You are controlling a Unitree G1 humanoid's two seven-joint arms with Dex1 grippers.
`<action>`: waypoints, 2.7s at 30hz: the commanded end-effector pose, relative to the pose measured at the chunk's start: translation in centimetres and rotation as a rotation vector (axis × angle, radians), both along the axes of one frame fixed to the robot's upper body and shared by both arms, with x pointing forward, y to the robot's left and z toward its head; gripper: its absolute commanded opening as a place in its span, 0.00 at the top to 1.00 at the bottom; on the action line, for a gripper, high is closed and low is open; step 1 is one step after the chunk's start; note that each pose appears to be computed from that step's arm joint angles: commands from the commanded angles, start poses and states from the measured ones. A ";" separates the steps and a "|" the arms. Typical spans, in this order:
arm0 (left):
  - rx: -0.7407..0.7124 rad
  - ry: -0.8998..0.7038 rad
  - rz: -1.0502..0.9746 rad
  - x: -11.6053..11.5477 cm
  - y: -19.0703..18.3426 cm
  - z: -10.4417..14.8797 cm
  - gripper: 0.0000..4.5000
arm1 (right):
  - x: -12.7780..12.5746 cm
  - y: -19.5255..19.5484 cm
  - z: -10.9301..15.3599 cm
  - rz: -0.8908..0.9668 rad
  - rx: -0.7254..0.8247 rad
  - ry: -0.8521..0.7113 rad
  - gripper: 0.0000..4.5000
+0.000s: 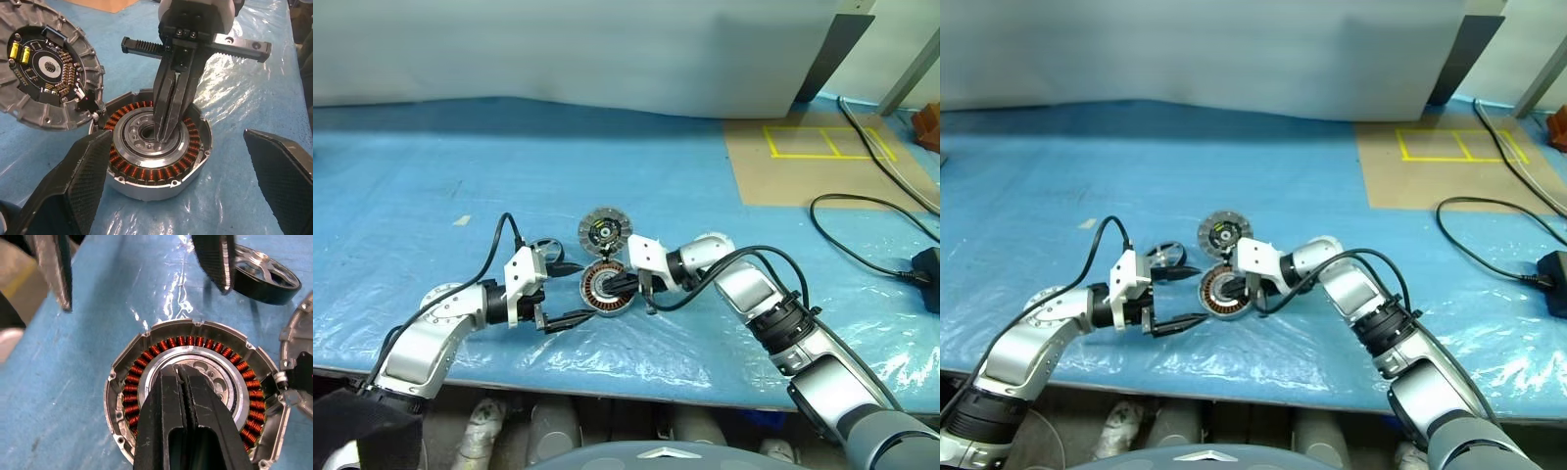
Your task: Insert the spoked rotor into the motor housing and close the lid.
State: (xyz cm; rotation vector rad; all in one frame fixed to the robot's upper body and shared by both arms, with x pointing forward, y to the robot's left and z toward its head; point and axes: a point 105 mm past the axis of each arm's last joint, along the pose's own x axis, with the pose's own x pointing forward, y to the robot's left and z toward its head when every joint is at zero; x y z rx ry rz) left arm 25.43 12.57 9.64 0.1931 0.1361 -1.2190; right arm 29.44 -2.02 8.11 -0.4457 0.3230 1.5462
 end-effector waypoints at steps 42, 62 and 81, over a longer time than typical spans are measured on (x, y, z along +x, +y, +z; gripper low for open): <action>-0.006 -0.026 -0.029 0.2 -0.2 0.5 0.00 | 0.5 0.2 2.1 -0.046 0.117 0.069 1.00; -0.006 -0.018 -0.033 -0.1 0.1 0.1 0.00 | 0.1 0.5 3.1 -0.062 0.213 0.178 1.00; -0.007 -0.021 -0.033 0.2 0.2 0.0 0.00 | 0.7 0.1 0.6 -0.089 0.087 0.105 1.00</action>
